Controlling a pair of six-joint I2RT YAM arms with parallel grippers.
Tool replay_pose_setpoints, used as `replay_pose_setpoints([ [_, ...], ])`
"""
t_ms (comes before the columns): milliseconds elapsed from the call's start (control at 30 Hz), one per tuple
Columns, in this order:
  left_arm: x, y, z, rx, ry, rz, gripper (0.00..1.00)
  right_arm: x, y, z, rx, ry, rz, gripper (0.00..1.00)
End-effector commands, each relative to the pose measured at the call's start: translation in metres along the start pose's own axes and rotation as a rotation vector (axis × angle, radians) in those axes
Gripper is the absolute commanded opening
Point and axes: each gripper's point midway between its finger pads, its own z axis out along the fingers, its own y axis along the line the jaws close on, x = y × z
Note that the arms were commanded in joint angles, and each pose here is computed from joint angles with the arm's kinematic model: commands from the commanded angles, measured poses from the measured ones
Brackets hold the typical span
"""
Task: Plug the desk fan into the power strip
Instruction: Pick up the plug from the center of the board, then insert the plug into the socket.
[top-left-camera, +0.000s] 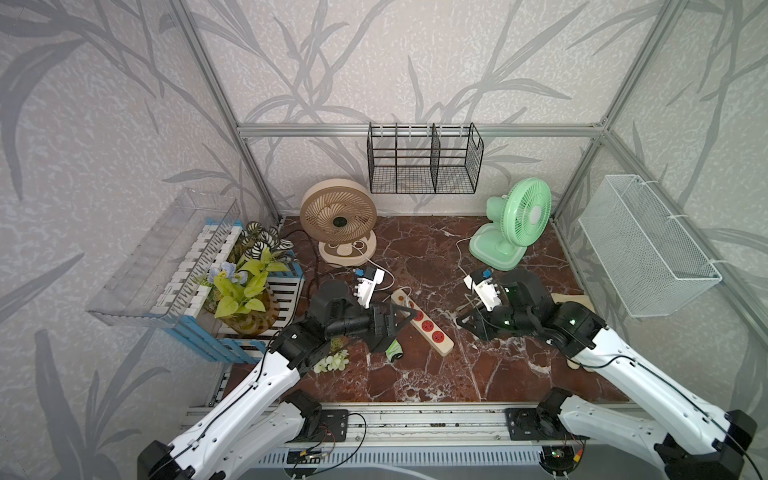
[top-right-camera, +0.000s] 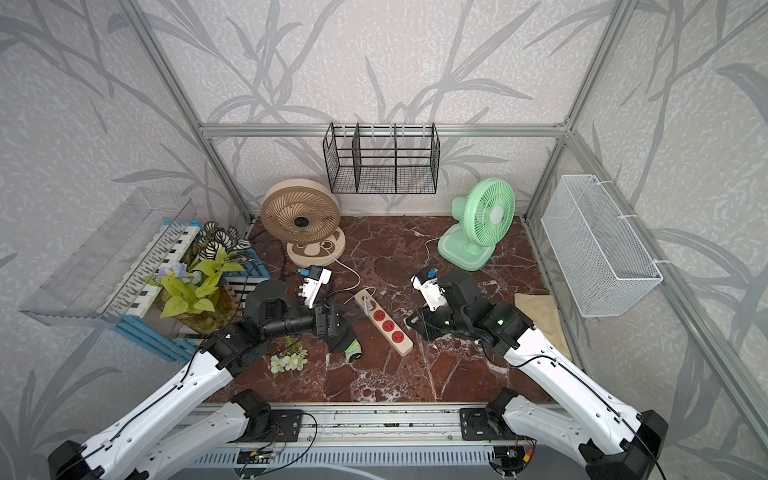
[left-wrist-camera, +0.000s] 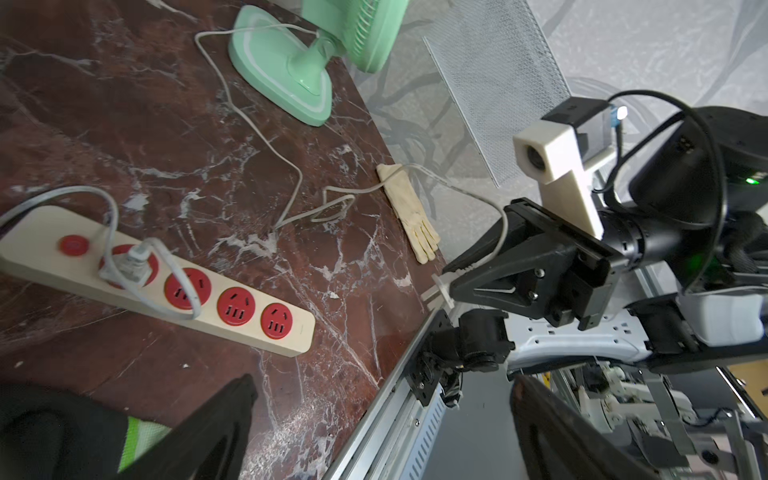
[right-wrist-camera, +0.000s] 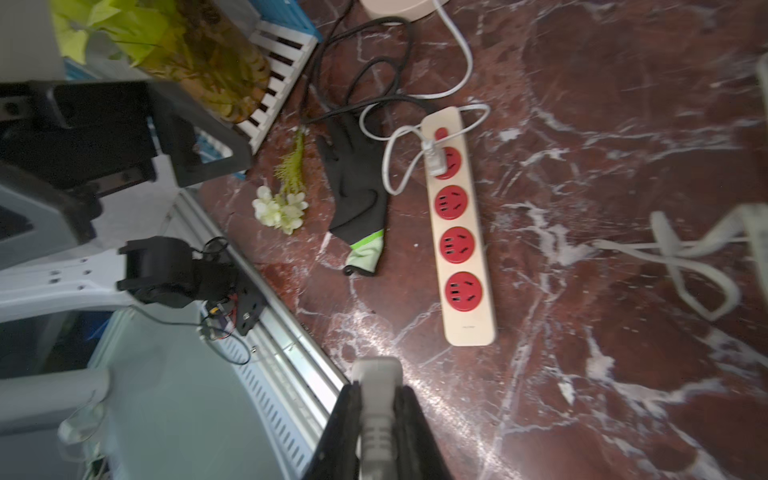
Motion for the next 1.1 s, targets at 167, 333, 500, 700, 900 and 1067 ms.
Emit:
replay_pose_setpoints([
  [167, -0.002, 0.047, -0.023, -0.273, -0.100, -0.095, 1.00, -0.060, -0.035, -0.040, 0.348, -0.155, -0.091, 0.00],
  [333, -0.010, 0.055, -0.035, -0.322, -0.190, -0.128, 1.00, -0.086, -0.040, -0.047, 0.436, -0.187, -0.176, 0.00],
  [500, -0.018, 0.069, -0.033, -0.355, -0.254, -0.148, 1.00, -0.087, -0.045, -0.027, 0.424, -0.221, -0.214, 0.00],
  [700, -0.022, 0.080, -0.027, -0.366, -0.297, -0.148, 1.00, -0.076, -0.047, 0.014, 0.345, -0.196, -0.226, 0.00],
  [900, -0.013, 0.101, -0.023, -0.387, -0.318, -0.174, 1.00, -0.054, -0.059, 0.051, 0.233, -0.137, -0.168, 0.00],
  [1067, -0.004, 0.119, -0.021, -0.415, -0.312, -0.190, 1.00, -0.039, -0.064, 0.077, 0.172, -0.064, -0.144, 0.00],
])
